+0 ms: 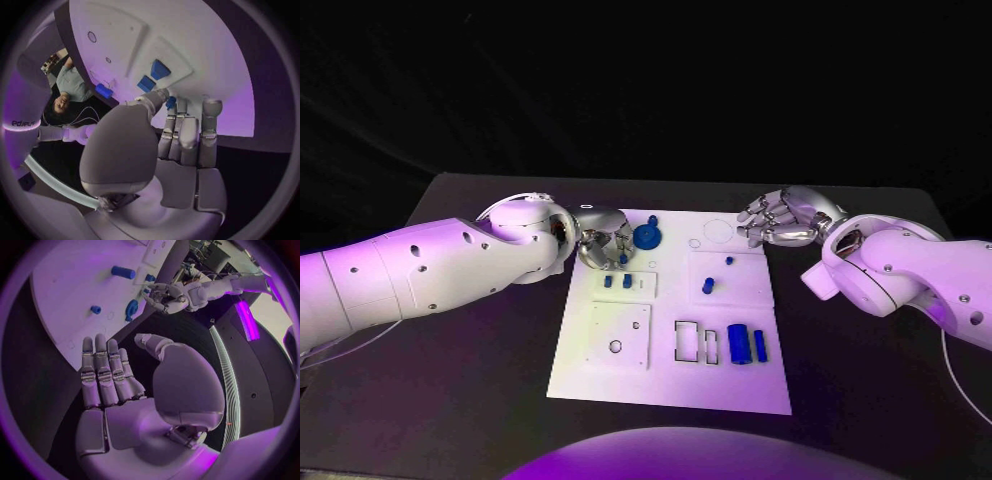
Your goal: Assemble the parts on the task board
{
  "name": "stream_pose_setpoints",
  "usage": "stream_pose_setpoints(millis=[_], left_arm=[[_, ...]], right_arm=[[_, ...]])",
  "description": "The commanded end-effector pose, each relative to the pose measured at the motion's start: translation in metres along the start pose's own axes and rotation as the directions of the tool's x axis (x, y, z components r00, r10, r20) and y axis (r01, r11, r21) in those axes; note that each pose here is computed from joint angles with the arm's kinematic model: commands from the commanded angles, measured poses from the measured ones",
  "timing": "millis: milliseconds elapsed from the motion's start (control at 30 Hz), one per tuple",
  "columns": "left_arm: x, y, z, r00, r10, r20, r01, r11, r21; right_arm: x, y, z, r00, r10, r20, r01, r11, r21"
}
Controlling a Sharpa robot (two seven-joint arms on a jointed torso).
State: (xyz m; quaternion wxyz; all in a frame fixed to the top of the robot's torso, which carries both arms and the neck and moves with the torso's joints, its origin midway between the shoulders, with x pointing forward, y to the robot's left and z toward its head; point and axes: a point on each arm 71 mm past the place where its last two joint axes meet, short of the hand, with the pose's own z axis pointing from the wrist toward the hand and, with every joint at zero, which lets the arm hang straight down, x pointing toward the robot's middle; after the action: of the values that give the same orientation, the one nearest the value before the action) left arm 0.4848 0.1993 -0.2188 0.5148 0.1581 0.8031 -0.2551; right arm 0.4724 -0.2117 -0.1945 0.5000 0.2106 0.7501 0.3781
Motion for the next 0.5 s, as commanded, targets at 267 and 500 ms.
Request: stream_pose_setpoints(millis=[267,500], left_arm=[[-0.0008,-0.0007,0.0000,1.000,-0.011,0.016,0.011,1.000,0.005],[-0.0010,-0.0008,0.0001,1.000,-0.018,0.020,0.018,1.000,0.007]], right_arm=[[0.0012,0.0004,0.0001,1.000,-0.001,-0.013,0.001,1.000,-0.006],[0.0016,0.0002,0.0002,1.000,-0.002,-0.019,0.002,1.000,-0.004]])
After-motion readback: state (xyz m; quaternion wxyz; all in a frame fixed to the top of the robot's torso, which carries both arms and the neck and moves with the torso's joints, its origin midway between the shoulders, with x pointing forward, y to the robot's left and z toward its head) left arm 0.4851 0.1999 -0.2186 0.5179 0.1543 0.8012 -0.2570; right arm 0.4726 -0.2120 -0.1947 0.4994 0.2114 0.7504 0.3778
